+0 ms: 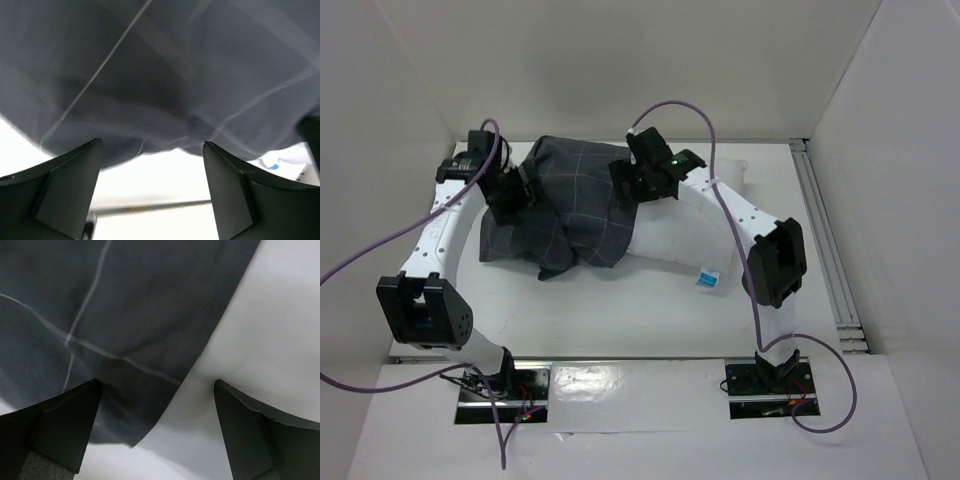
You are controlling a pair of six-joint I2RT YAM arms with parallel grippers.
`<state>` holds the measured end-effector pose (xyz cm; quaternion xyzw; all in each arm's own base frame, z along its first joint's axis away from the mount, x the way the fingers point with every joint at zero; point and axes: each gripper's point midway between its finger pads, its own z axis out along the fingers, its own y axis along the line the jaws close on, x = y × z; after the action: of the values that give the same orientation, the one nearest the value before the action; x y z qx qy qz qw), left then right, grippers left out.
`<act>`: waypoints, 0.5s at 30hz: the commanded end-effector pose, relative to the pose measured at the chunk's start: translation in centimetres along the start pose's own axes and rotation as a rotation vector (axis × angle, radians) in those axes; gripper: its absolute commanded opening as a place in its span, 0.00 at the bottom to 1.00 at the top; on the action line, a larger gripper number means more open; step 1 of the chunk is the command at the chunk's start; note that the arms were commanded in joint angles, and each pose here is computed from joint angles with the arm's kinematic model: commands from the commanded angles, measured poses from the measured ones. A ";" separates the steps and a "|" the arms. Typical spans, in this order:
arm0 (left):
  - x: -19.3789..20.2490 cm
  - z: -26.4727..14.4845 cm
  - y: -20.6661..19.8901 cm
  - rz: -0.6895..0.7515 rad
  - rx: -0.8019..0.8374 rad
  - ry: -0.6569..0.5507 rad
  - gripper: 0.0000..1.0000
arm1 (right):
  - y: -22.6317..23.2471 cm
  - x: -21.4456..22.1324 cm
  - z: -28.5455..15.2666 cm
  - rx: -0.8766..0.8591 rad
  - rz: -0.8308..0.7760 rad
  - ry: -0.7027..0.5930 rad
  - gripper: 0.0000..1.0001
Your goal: Put the pillow into the pillowcase
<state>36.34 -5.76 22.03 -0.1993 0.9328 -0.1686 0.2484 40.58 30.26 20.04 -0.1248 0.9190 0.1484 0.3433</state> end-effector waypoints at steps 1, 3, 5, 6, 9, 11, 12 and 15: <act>2.5 -0.8 2.0 -0.050 -0.090 -0.024 0.94 | -0.1 2.4 1.8 0.048 -0.024 0.066 1.00; 3.2 -0.4 3.4 -0.036 -0.184 -0.073 0.94 | -1.1 3.0 3.3 0.076 -0.009 0.081 0.94; 4.9 1.3 5.5 -0.038 -0.302 -0.085 0.95 | -2.7 3.2 4.8 0.097 0.014 0.081 0.64; 4.6 1.7 6.4 -0.048 -0.342 -0.115 0.95 | -2.9 2.9 4.8 0.088 0.022 0.075 0.16; 5.5 4.3 8.3 -0.092 -0.386 -0.037 0.91 | -3.5 2.1 4.5 0.070 0.047 0.071 0.00; 5.5 5.1 8.6 -0.108 -0.386 -0.015 0.81 | -4.4 0.5 3.0 0.070 0.058 0.021 0.00; 5.2 5.4 8.2 -0.119 -0.359 -0.008 0.65 | -4.3 0.0 2.5 0.064 0.059 0.000 0.00; 4.3 5.6 8.8 -0.151 -0.363 -0.012 0.07 | -5.4 -0.9 1.1 0.060 0.071 -0.032 0.00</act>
<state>31.73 -2.25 11.09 -0.2959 0.9392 -0.0119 0.1738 42.85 28.70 17.32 -0.0958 0.9262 0.1561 0.3295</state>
